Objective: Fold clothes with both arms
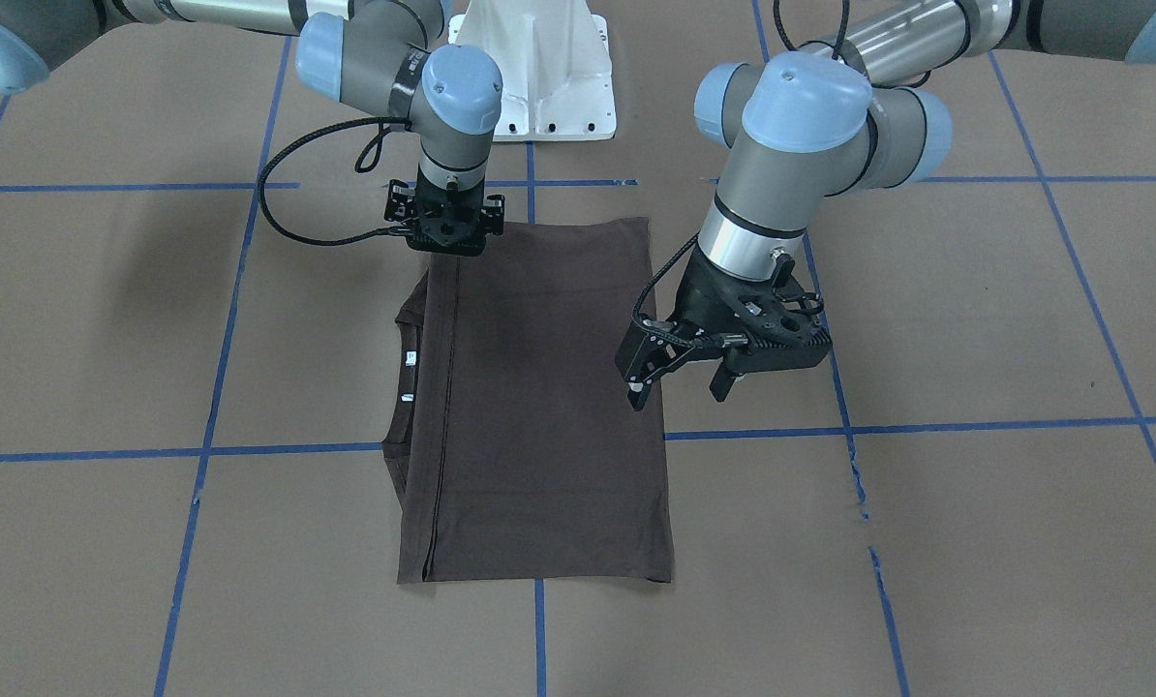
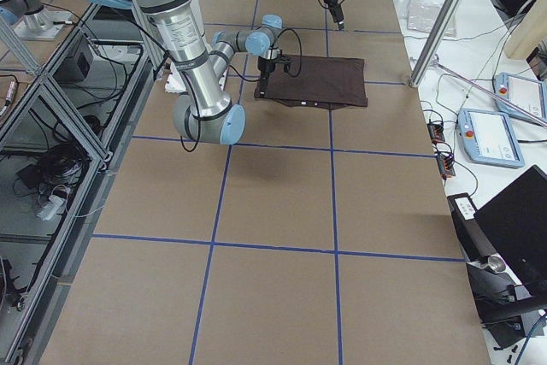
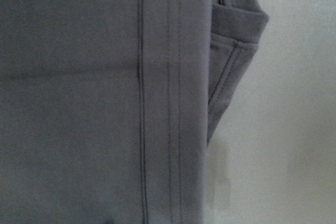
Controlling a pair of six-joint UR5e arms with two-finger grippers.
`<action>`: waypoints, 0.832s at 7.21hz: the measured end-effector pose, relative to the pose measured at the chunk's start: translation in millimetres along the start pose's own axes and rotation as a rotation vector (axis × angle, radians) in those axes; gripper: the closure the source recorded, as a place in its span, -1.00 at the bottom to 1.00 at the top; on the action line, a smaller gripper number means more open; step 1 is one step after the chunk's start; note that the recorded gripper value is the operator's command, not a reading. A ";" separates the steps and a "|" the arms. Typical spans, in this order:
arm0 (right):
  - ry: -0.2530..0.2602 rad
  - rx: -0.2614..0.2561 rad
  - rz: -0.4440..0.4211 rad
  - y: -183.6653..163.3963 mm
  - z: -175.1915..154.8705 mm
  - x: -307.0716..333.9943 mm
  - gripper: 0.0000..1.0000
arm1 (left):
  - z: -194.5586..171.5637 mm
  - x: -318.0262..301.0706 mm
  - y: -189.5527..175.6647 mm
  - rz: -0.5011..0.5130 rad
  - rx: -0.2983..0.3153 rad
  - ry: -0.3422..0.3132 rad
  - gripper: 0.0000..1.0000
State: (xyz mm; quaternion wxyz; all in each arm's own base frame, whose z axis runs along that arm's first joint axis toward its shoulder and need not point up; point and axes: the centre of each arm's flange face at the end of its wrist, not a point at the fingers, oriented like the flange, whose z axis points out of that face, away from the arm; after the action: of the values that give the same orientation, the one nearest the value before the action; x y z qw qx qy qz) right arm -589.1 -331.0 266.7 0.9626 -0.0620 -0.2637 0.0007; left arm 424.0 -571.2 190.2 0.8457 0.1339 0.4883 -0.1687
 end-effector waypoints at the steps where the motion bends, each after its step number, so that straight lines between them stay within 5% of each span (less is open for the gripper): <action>1: 0.014 -0.008 0.000 2.9 6.2 2.3 -1.00 | 0.4 0.8 1.5 0.001 -0.002 0.001 -1.00; 6: 0.046 -0.017 0.007 3.4 14.8 12.6 -1.00 | 5.1 2.0 8.0 0.004 -0.010 -0.001 -1.00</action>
State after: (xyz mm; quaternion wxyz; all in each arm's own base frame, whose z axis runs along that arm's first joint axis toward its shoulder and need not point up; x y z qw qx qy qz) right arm -585.7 -325.4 285.4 0.9678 -0.0713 -0.2413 0.0004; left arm 432.2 -566.3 191.4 0.8468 0.1307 0.4885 -0.1649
